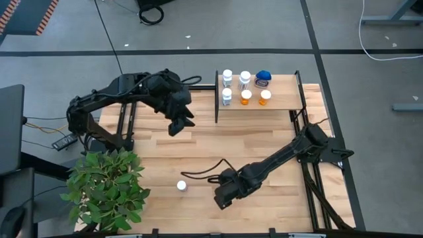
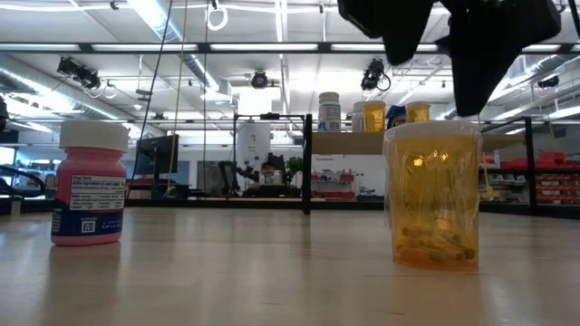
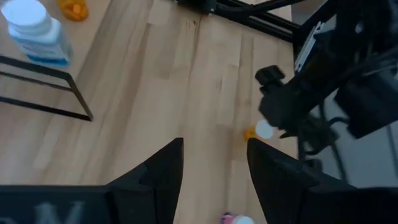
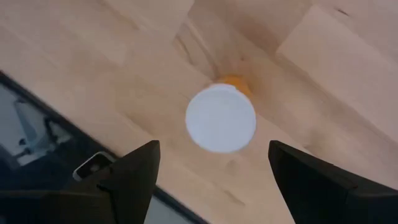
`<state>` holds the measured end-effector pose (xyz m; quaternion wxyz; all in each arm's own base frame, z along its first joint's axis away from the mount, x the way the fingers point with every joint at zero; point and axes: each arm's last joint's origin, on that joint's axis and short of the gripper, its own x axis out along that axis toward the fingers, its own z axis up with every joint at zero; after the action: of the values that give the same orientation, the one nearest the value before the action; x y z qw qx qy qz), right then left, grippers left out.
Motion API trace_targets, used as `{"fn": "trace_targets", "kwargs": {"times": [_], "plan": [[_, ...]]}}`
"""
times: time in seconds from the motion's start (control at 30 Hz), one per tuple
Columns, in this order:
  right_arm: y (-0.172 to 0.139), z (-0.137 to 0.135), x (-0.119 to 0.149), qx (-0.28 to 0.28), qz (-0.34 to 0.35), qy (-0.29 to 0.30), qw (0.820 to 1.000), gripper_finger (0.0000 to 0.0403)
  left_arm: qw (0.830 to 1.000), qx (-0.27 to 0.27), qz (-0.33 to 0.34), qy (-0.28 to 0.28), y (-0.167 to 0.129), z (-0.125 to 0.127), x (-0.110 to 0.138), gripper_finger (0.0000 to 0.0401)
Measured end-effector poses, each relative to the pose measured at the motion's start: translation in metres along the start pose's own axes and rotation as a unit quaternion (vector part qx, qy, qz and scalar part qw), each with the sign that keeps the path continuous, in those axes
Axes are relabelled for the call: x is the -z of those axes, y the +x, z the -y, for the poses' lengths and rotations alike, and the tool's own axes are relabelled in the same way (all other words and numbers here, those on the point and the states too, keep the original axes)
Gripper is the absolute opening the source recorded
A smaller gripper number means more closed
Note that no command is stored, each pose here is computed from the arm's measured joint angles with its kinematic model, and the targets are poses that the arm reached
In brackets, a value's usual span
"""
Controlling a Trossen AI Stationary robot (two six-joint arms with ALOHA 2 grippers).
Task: Pick and place medicine bottles onto shelf by color
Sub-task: Put the orange medicine bottle on the shelf
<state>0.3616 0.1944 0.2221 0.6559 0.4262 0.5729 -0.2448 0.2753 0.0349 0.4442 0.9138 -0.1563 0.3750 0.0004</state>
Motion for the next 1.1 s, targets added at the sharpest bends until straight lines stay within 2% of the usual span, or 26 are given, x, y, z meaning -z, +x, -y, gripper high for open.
{"fn": "trace_targets", "kwargs": {"times": [0.13,0.47,1.1], "plan": [[0.009,0.0,0.0,0.011,0.02,0.005,1.0,0.0308,1.0,0.005,-0.005,-0.01,0.003,0.014,0.003,0.0185],[0.017,-0.001,-0.002,0.016,0.036,-0.004,0.999,0.0312,1.0,0.004,-0.015,0.017,0.007,0.044,0.013,0.0185],[0.022,0.003,-0.001,0.024,0.023,0.011,0.999,0.0311,1.0,0.007,-0.018,0.018,0.008,0.055,0.016,0.0184]]}}
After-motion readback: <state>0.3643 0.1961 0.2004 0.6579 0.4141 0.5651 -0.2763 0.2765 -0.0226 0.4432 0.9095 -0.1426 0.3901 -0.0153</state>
